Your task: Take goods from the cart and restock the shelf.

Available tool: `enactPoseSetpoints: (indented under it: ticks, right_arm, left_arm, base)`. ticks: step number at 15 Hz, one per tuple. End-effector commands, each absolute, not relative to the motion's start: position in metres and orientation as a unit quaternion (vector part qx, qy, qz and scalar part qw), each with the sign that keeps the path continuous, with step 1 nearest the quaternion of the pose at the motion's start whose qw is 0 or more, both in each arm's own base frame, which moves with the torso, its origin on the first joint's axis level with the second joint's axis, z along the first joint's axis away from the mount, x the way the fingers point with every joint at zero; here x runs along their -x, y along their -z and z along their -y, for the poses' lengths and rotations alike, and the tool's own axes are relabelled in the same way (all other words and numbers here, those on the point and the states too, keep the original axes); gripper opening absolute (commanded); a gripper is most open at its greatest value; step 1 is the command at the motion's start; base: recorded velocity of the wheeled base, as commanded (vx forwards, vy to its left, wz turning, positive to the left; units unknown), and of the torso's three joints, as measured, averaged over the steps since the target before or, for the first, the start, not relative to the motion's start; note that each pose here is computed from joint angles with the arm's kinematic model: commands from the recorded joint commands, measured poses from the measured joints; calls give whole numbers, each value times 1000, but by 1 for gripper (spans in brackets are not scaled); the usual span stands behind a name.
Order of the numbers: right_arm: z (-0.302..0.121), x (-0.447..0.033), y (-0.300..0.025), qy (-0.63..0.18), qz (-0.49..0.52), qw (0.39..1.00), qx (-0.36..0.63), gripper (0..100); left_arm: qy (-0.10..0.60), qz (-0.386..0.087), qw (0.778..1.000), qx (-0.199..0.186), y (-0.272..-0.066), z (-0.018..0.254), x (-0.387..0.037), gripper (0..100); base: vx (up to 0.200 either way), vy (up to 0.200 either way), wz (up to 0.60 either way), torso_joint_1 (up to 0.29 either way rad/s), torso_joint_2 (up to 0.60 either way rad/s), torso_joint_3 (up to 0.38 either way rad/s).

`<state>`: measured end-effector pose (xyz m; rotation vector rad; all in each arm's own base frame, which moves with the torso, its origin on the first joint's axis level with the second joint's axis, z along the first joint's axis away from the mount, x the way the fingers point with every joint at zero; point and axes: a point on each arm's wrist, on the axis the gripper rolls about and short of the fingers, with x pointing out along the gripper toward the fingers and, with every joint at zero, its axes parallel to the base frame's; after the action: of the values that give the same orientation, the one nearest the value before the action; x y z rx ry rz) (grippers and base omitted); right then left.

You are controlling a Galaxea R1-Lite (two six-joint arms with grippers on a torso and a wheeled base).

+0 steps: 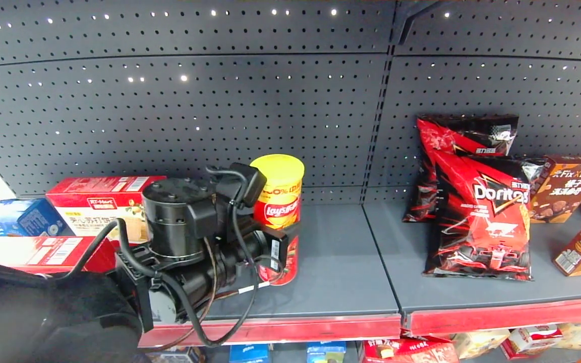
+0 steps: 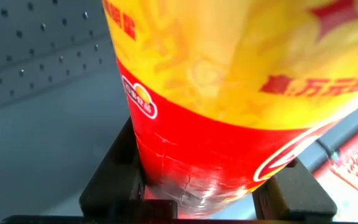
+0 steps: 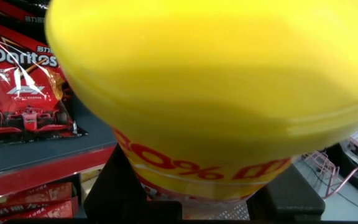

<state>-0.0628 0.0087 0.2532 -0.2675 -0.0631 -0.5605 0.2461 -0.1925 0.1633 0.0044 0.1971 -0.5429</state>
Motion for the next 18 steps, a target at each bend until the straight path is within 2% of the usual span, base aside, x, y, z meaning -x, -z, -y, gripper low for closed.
enactPoseSetpoints:
  ticks: [1, 5, 7, 10, 13, 14, 18]
  right_arm:
    - [-8, 60, -254, 275, 25, 952, 133, 0]
    - [-4, 42, -261, 271, -9, 953, 134, 0]
    - [1, 24, -265, 239, -32, 961, 133, 0]
    - [6, -24, -275, 136, -67, 981, 124, 0]
    - [3, -50, -280, 100, -69, 985, 123, 0]
    - [-9, -88, -289, 37, -69, 990, 117, 0]
    - [-43, -135, -299, -47, -70, 993, 82, 0]
  left_arm:
    - [271, -90, 958, 1, -170, 188, -237, 0]
    - [290, -102, 952, -6, -164, 195, -228, 0]
    - [295, -103, 950, -7, -163, 199, -227, 0]
    - [295, -109, 949, -10, -160, 199, -224, 0]
    - [293, -112, 949, -11, -159, 199, -224, 0]
    - [295, -112, 949, -12, -159, 200, -225, 0]
    - [296, -125, 947, -17, -149, 208, -233, 0]
  base:
    - [0, 0, 0, 0, 0, 0]
    - [0, 0, 0, 0, 0, 0]
    - [0, 0, 0, 0, 0, 0]
    - [0, 0, 0, 0, 0, 0]
    - [0, 0, 0, 0, 0, 0]
    - [0, 0, 0, 0, 0, 0]
    - [0, 0, 0, 0, 0, 0]
